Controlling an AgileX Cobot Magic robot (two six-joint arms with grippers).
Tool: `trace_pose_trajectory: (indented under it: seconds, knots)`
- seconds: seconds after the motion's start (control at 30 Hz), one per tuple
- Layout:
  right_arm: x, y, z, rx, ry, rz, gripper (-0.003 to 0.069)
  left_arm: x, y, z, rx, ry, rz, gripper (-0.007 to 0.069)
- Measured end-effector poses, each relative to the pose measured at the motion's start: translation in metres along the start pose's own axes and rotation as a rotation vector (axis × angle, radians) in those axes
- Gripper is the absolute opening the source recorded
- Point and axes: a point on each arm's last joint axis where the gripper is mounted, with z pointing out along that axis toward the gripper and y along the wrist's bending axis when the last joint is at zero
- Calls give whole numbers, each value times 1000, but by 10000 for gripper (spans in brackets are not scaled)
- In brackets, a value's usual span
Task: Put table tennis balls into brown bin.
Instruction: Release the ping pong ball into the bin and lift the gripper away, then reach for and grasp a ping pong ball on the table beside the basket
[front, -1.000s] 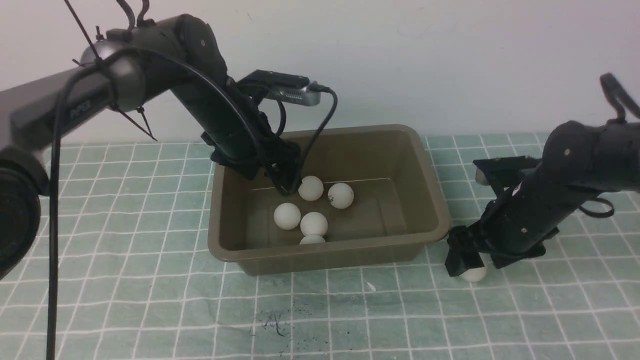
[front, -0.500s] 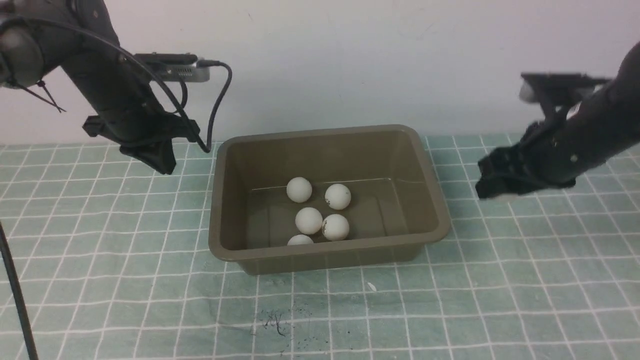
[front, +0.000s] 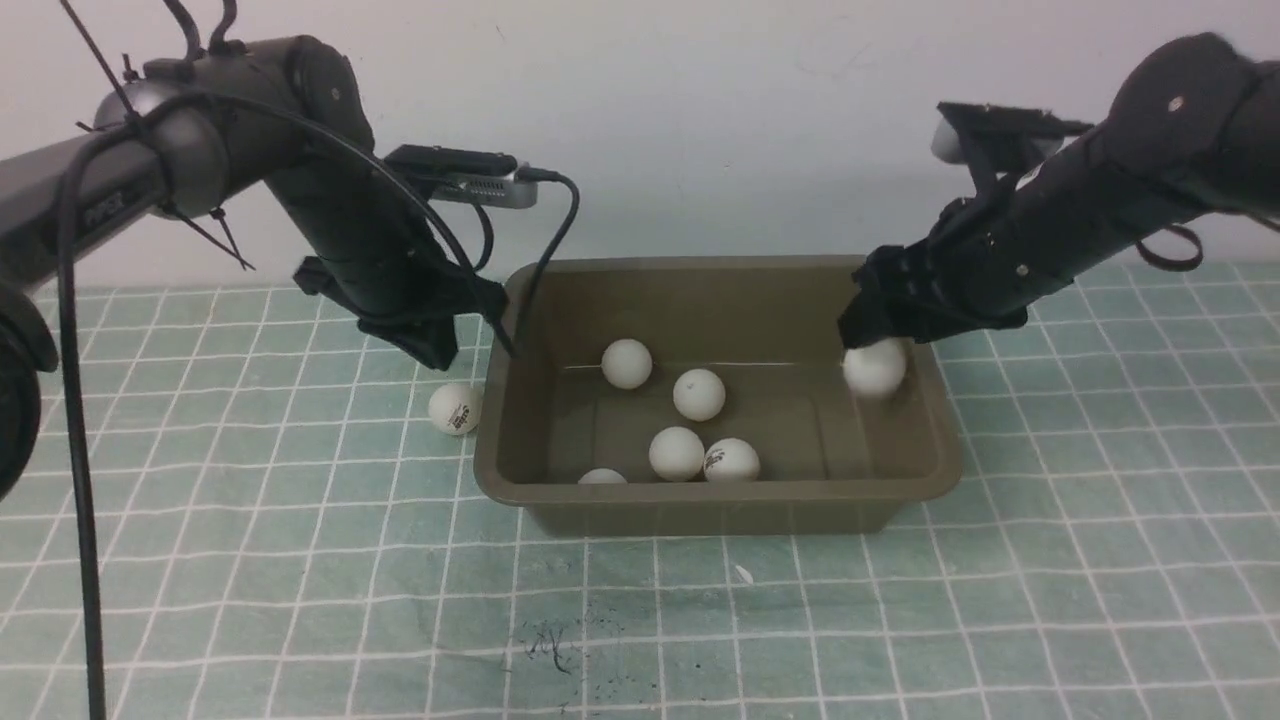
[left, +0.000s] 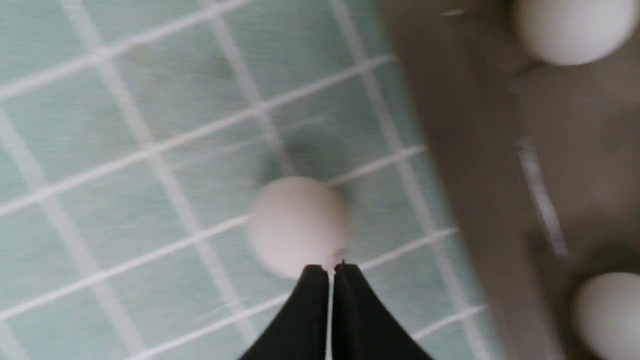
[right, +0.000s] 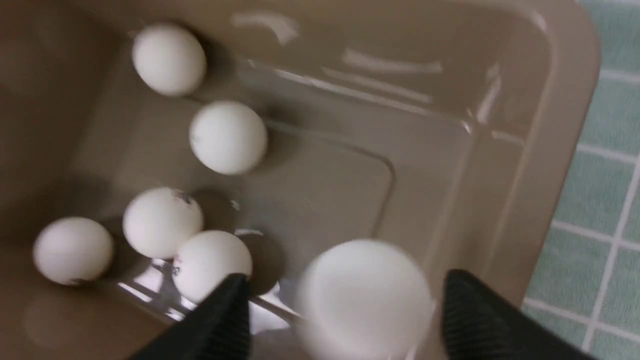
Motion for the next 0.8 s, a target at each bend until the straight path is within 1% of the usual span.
trace_pose_trajectory:
  seconds: [0.1, 0.13, 0.17, 0.2, 0.23, 0.27, 0.3, 0.33, 0.4, 0.43, 0.47, 0.5, 0.57, 0.7, 0.8]
  knots:
    - [-3, 3, -4, -12, 28, 9, 603, -1, 7, 5, -19, -11, 32, 39]
    - [-4, 6, -10, -21, 51, -1, 634, -2, 7, 12, -13, -19, 33, 83]
    - [-6, 7, -14, -21, 52, -9, 640, -3, 7, 15, -8, -27, 30, 106]
    - [-9, 11, -24, -20, 68, -32, 650, -5, 7, 23, 7, -38, 20, 151]
    - [-12, 15, -37, -20, 79, -48, 650, -5, 8, 34, 20, -41, 14, 221]
    - [-13, 16, -40, -19, 72, -50, 650, -6, 8, 34, 22, -45, 13, 221]
    - [-17, 22, -59, -22, 55, -66, 639, -5, 8, 46, 31, -39, 8, 306]
    - [-20, 29, -77, -25, 25, -80, 621, -4, 10, 56, 33, -28, 5, 356]
    - [-23, 38, -104, -26, -35, -103, 584, -1, 11, 70, 39, -2, -1, 424]
    - [-24, 43, -121, -25, -76, -118, 563, -1, 12, 71, 50, 4, -20, 439]
    - [-24, 48, -137, -16, -118, -135, 541, -1, 13, 71, 46, 6, -24, 435]
    - [-22, 51, -152, -3, -156, -152, 524, 0, 13, 71, 42, 10, -30, 414]
    - [-20, 56, -175, 26, -220, -181, 492, 1, 14, 71, 31, 22, -48, 309]
    - [-13, 59, -205, 106, -287, -211, 447, 0, 16, 59, -27, 22, -13, 314]
    - [-11, 57, -214, 147, -302, -211, 437, -1, 17, 34, -70, 7, 15, 314]
